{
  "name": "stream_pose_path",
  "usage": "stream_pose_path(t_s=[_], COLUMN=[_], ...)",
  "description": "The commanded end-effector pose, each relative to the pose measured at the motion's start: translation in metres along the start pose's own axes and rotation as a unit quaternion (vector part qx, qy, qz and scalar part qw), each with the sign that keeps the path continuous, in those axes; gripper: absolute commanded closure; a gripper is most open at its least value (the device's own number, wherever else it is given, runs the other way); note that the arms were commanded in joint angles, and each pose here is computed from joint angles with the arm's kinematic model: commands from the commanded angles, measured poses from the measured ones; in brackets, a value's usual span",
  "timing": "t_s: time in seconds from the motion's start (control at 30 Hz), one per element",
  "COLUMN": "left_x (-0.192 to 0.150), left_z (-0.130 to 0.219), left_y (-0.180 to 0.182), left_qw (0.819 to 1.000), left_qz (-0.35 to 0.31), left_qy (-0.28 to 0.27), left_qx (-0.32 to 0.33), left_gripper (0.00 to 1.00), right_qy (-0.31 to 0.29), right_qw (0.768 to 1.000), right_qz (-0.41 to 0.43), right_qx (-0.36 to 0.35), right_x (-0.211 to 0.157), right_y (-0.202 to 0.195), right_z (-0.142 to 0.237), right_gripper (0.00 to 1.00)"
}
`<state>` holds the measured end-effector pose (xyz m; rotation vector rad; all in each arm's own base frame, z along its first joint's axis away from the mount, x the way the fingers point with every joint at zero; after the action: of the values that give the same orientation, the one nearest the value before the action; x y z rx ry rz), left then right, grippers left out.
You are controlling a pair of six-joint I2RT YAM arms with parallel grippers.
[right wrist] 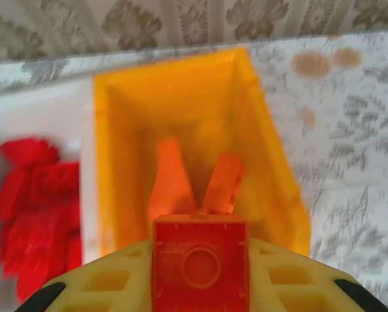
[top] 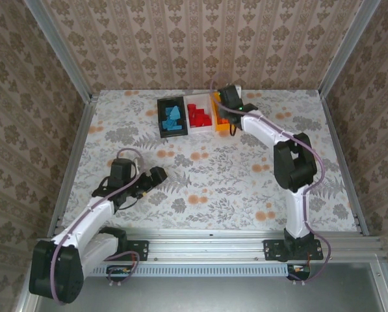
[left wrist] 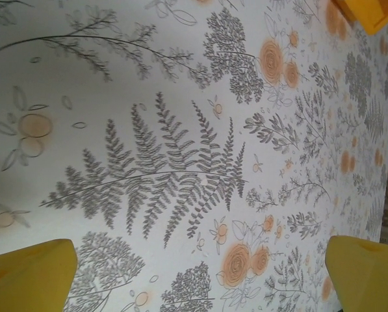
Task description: Sort the legos into containers by color
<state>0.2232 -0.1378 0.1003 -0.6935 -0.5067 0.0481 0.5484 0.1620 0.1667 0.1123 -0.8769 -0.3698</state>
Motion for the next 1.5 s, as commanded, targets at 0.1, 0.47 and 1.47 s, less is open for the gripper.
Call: stream_pose_path(t_s=[0.1,0.47,1.47], left_x=[0.018,0.026,0.125], left_z=[-0.001,0.006,0.068], left_y=[-0.022,-0.031,0.078], left_qw=[0.999,0.999,0.800], left_qz=[-0.027,-0.047,-0.358], left_qy=[-0.005,-0.007,-0.344], left_qx=[-0.025,-0.022,0.338], left_gripper=[0.00,0.00,0.00], right_qy=[0.067,0.068,-0.273], right_qw=[0.997,0.997,0.957], right_qz=[0.041,0.041,0.070], right_qx=[-0.003,0.000,0.075], right_x=[-0.010,0.005,-0.067], right_y=[0.009,0.009,-0.182], right_z=[-0.048,-0.044,0.205], right_gripper=[0.69,0.42,0.00])
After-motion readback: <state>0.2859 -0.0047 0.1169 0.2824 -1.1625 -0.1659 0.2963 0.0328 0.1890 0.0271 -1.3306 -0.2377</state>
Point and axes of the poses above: each hand's point on the last joint's axis, 136 mm out from that joint toward the fingers, its own z axis back along the fingers, its own y axis along the line the jaws close on, x = y × z, the point moved 2 cm from there along z, back along the fingers, and after that the axes turned 14 degrees about -z, right-handed, at the moved point
